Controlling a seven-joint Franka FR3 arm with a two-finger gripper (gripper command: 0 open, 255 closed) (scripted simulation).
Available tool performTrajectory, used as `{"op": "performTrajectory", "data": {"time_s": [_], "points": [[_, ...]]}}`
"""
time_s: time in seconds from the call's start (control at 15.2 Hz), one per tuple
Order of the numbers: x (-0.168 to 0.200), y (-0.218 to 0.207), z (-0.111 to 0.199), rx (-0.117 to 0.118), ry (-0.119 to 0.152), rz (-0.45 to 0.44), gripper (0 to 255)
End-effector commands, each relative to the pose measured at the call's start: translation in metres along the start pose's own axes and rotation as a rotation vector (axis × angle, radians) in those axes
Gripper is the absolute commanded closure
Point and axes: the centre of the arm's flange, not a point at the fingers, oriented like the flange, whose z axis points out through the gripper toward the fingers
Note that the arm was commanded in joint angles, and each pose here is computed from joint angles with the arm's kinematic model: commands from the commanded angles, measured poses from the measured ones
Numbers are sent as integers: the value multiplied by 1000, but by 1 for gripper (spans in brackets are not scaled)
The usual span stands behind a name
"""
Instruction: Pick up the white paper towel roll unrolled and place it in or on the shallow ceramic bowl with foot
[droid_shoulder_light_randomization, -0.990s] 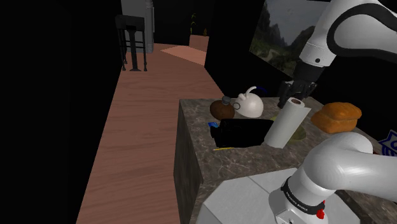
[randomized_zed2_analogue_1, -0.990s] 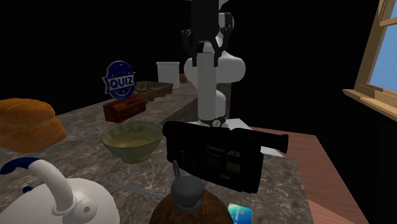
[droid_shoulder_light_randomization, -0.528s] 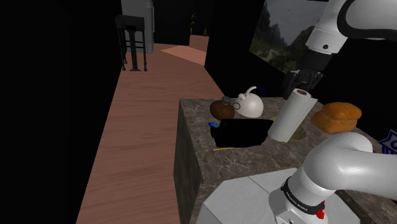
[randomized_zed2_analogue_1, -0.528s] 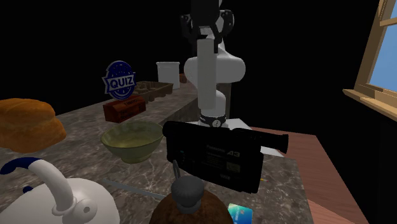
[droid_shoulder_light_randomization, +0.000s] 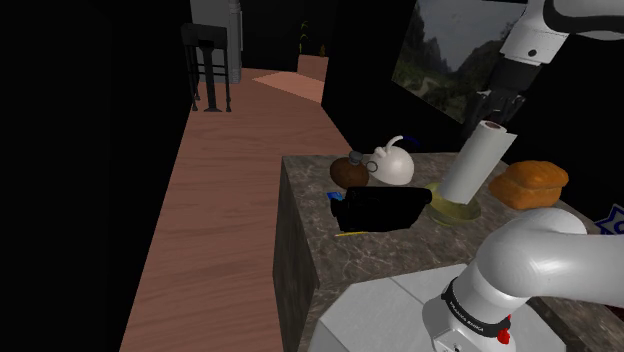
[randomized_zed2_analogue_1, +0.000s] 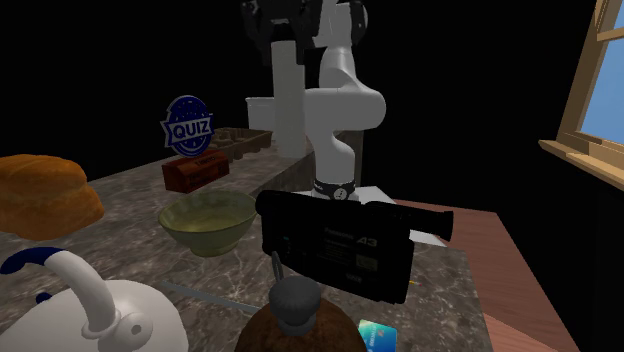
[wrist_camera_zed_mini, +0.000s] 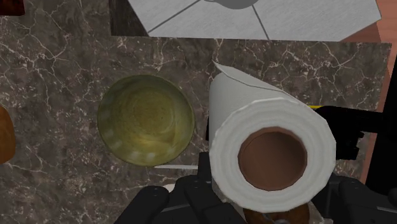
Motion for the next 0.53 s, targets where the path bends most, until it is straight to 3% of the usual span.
{"op": "performTrajectory", "data": {"time_s": [0.0,0.46], "points": [[11,26,-10,-1,-1,0,255],[47,105,-42,-1,-1,0,255]]}}
